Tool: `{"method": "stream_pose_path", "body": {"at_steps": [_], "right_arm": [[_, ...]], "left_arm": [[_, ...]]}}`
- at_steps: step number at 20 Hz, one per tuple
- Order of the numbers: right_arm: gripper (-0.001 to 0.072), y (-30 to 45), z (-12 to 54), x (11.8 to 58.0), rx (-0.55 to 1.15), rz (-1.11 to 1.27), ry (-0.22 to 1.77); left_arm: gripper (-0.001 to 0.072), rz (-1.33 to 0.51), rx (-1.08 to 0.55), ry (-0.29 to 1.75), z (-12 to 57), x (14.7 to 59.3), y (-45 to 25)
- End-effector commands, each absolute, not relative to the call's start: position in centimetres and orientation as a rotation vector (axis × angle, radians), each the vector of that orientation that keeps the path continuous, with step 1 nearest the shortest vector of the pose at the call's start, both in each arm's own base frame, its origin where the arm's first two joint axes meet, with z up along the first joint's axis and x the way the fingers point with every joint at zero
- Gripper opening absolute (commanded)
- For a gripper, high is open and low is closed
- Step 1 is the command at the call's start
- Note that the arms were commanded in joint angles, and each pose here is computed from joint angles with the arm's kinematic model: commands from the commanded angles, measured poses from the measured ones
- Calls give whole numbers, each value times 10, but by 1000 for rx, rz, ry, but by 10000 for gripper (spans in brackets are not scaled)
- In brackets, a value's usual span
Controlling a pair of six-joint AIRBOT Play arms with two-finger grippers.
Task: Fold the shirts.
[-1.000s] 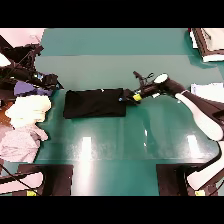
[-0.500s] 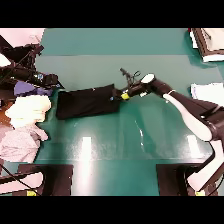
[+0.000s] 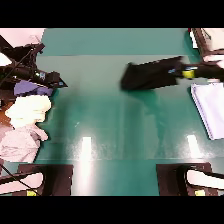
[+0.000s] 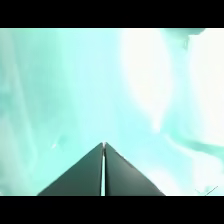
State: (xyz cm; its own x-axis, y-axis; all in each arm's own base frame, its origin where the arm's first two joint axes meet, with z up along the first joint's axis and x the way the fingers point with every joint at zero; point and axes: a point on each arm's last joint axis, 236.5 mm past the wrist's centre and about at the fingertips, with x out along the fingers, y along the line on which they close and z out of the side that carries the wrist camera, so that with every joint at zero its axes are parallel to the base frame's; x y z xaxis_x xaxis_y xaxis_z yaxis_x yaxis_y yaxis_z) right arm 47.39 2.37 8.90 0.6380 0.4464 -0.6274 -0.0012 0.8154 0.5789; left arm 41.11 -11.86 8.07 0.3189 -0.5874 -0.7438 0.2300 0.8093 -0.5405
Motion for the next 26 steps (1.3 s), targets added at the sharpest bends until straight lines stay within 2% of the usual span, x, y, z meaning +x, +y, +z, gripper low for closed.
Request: {"method": "stream_pose_path", "body": {"at_steps": [1,6,9,14,20,26], "right_arm": [[20,-107,112,450,606,-2,709],[19,-194,116,424,623,-176,630],[19,-208,136,422,584,-183,597],[19,-200,205,424,444,-101,549],[19,-205,217,377,313,-216,685],[22,-216,191,314,307,-388,919]], "left_arm": [[22,-594,-358,1057,90,421,-152],[22,-690,-290,1014,96,412,-212],[22,-706,-277,988,99,412,-227],[22,-706,-272,983,99,413,-228],[22,-694,-246,986,96,413,-224],[23,-711,-210,981,94,412,-223]]}}
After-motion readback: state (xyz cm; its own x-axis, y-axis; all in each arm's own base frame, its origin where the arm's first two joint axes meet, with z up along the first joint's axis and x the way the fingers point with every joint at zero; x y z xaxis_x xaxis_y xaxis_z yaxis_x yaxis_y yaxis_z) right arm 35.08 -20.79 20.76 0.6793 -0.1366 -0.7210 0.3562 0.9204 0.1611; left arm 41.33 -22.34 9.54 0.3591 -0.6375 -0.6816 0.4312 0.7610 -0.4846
